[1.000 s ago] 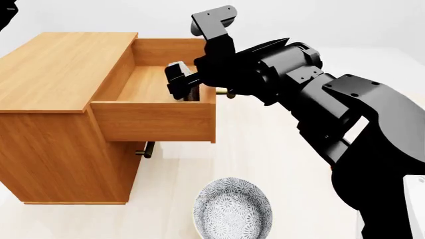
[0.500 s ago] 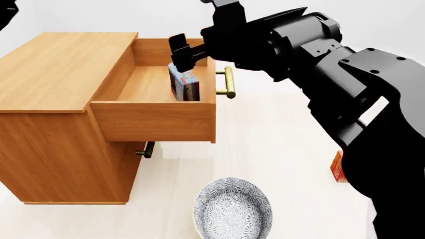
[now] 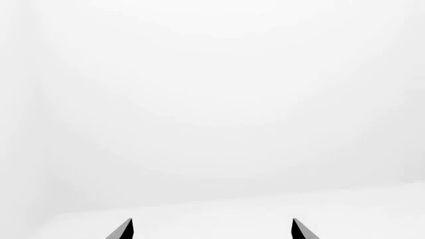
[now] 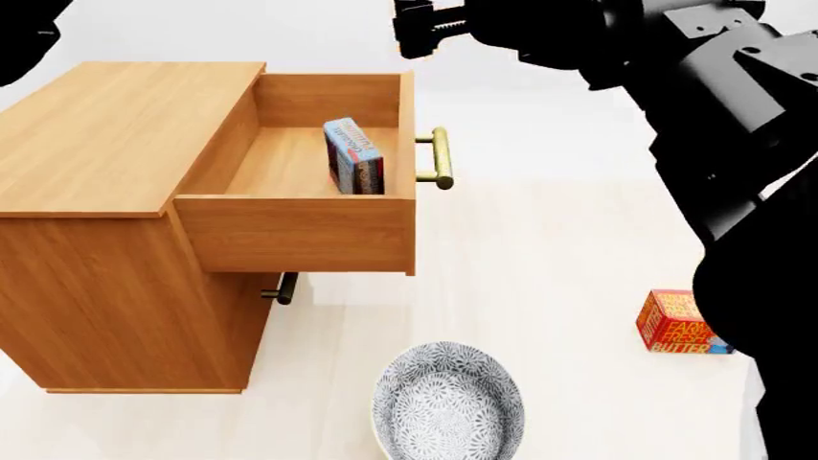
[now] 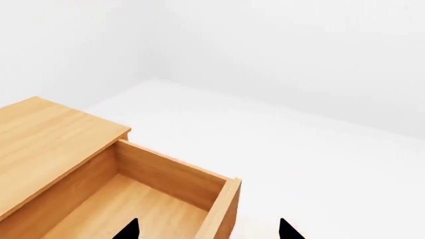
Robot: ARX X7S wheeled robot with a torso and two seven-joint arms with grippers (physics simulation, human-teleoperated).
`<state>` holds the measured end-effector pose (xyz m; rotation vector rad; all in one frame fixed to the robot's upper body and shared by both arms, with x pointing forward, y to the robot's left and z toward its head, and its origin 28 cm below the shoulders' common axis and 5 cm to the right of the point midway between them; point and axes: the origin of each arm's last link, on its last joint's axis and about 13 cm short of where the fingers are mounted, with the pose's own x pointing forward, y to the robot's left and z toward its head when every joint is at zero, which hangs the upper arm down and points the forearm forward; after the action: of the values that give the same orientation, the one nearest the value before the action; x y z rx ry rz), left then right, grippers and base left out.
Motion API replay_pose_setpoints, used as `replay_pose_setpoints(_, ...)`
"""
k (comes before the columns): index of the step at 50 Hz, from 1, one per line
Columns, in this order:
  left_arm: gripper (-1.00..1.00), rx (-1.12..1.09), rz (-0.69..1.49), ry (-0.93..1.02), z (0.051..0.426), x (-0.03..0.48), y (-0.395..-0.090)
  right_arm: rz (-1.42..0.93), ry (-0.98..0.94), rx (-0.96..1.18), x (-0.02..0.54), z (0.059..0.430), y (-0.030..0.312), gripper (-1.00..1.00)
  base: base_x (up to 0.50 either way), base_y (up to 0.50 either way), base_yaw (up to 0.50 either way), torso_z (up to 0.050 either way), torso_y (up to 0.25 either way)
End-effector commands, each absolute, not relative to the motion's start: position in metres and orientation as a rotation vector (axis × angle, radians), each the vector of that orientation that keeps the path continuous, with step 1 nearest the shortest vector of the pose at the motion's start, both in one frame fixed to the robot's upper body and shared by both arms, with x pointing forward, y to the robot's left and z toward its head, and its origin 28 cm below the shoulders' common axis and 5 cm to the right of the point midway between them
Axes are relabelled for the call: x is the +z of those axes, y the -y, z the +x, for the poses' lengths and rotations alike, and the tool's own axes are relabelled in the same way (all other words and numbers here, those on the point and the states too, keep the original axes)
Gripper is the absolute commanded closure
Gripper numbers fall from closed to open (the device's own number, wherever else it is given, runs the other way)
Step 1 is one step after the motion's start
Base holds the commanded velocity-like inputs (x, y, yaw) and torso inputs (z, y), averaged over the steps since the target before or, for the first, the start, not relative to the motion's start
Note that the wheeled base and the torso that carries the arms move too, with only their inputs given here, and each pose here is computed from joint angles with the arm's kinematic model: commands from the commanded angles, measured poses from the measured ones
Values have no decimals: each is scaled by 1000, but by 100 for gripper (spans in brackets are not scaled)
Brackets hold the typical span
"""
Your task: Put the chocolate pudding in the top drawer of the cabinet and close it.
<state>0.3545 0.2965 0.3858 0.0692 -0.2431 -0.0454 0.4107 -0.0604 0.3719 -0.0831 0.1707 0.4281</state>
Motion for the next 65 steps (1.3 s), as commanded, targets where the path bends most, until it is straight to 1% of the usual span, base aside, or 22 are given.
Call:
replay_pose_setpoints(1,-100,-90,72,219,363,378,-286,-54,-152,322,381,411,93,-100,0,0,0,0,0)
replay_pose_setpoints(10,-100,-141,65,215,374,372,-270,-37,-163,252,374,413,115,-100,0,0,0,0,0)
replay_pose_setpoints(21,-100,-283,72,218,355,371,-236,-20,-171,157,366,413,143,-100,0,0,0,0,0)
replay_pose_setpoints(30,-100,-385,88,212,350,365,-211,2,-176,76,361,411,167,-100,0,0,0,0,0)
replay_pose_setpoints(44,-100,-490,84,193,346,353,-186,6,-185,-23,358,404,195,-100,0,0,0,0,0)
replay_pose_setpoints(52,-100,-555,81,189,335,350,-172,5,-205,-92,348,396,210,-100,0,0,0,0,0)
replay_pose_setpoints(65,-100,-696,78,163,306,334,-149,16,-220,-150,338,392,219,-100,0,0,0,0,0)
